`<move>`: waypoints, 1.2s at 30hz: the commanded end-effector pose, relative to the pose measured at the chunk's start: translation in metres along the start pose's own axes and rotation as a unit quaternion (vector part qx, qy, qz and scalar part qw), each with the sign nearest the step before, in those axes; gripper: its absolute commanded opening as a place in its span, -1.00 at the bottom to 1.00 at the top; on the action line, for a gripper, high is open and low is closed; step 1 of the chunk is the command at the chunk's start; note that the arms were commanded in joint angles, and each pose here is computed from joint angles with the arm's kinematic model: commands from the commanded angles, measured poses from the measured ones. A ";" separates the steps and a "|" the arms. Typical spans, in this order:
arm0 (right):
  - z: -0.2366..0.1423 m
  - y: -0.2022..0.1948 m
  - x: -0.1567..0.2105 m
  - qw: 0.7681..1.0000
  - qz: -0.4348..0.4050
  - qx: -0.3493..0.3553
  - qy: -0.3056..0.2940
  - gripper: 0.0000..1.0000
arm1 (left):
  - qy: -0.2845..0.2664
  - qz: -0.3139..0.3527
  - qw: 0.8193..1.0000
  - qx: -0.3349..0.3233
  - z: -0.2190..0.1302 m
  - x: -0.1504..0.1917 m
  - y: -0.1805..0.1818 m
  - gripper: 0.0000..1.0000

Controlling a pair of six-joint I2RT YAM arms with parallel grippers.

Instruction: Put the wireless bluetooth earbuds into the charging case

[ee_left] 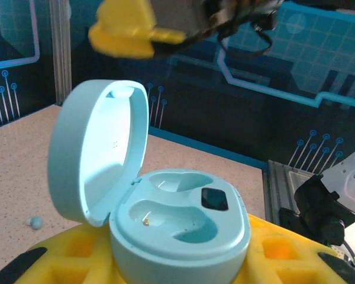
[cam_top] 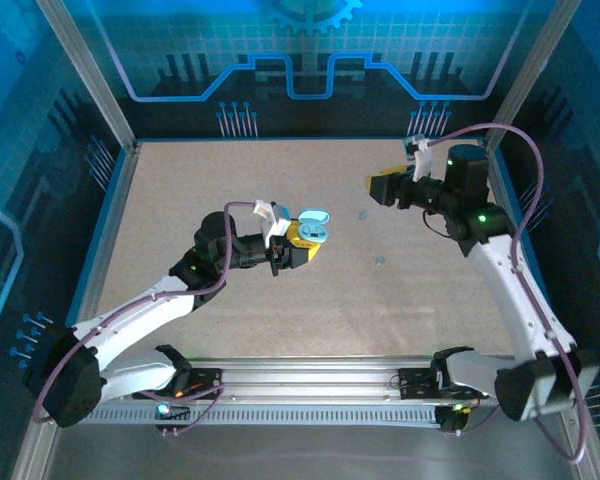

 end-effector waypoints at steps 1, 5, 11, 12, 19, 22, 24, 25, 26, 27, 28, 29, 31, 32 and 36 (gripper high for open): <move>0.020 -0.059 0.049 0.984 0.113 0.101 0.096 0.10 | -0.022 0.011 1.000 -0.004 -0.003 -0.009 -0.003 -0.28; 0.043 -0.107 0.092 0.952 0.175 0.169 0.186 -0.02 | -0.025 0.013 1.000 -0.006 -0.005 -0.011 -0.003 -0.28; 0.063 -0.155 0.140 0.905 0.197 0.249 0.284 -0.08 | -0.028 0.016 0.999 -0.006 -0.008 -0.016 -0.006 -0.27; 0.062 -0.159 0.146 0.899 0.203 0.257 0.290 -0.06 | -0.028 0.016 0.999 -0.008 -0.008 -0.016 -0.007 -0.27; 0.069 -0.169 0.191 0.873 0.229 0.256 0.347 -0.03 | -0.029 0.020 0.999 -0.012 -0.009 -0.017 -0.006 -0.27; 0.070 -0.169 0.203 0.864 0.239 0.254 0.362 -0.03 | -0.026 0.019 0.999 -0.008 -0.006 -0.016 -0.006 -0.27; 0.067 -0.170 0.210 0.858 0.239 0.265 0.370 -0.03 | -0.026 0.017 0.999 -0.007 -0.006 -0.016 -0.005 -0.27; 0.067 -0.171 0.213 0.855 0.238 0.271 0.372 -0.03 | -0.027 0.017 0.999 -0.007 -0.006 -0.016 -0.005 -0.27; 0.066 -0.173 0.215 0.853 0.239 0.275 0.374 -0.03 | -0.026 0.016 1.000 -0.007 -0.005 -0.015 -0.005 -0.27; 0.067 -0.173 0.218 0.852 0.240 0.273 0.377 -0.04 | -0.026 0.017 0.999 -0.007 -0.005 -0.015 -0.005 -0.27; 0.069 -0.173 0.221 0.849 0.243 0.270 0.383 -0.04 | -0.025 0.016 1.000 -0.007 -0.005 -0.014 -0.005 -0.27; 0.069 -0.173 0.223 0.847 0.243 0.271 0.387 -0.04 | -0.025 0.016 1.000 -0.007 -0.005 -0.014 -0.005 -0.27; 0.069 -0.174 0.228 0.840 0.242 0.282 0.396 -0.06 | -0.025 0.018 0.999 -0.007 -0.005 -0.015 -0.005 -0.27; 0.068 -0.175 0.229 0.837 0.243 0.287 0.398 -0.07 | -0.024 0.017 1.000 -0.007 -0.005 -0.014 -0.005 -0.27; 0.066 -0.173 0.237 0.832 0.246 0.297 0.399 -0.06 | -0.024 0.016 1.000 -0.008 -0.005 -0.014 -0.005 -0.27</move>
Point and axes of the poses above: each hand's point on the last joint's axis, 136 mm out from that joint toward the fingers, its own z axis out along the fingers, its own y axis along the line the jaws close on, x = y × z, the point moved 1 cm from there along -z, back along the fingers, and after that the axes turned 3 degrees about z, right-handed, at the moved point
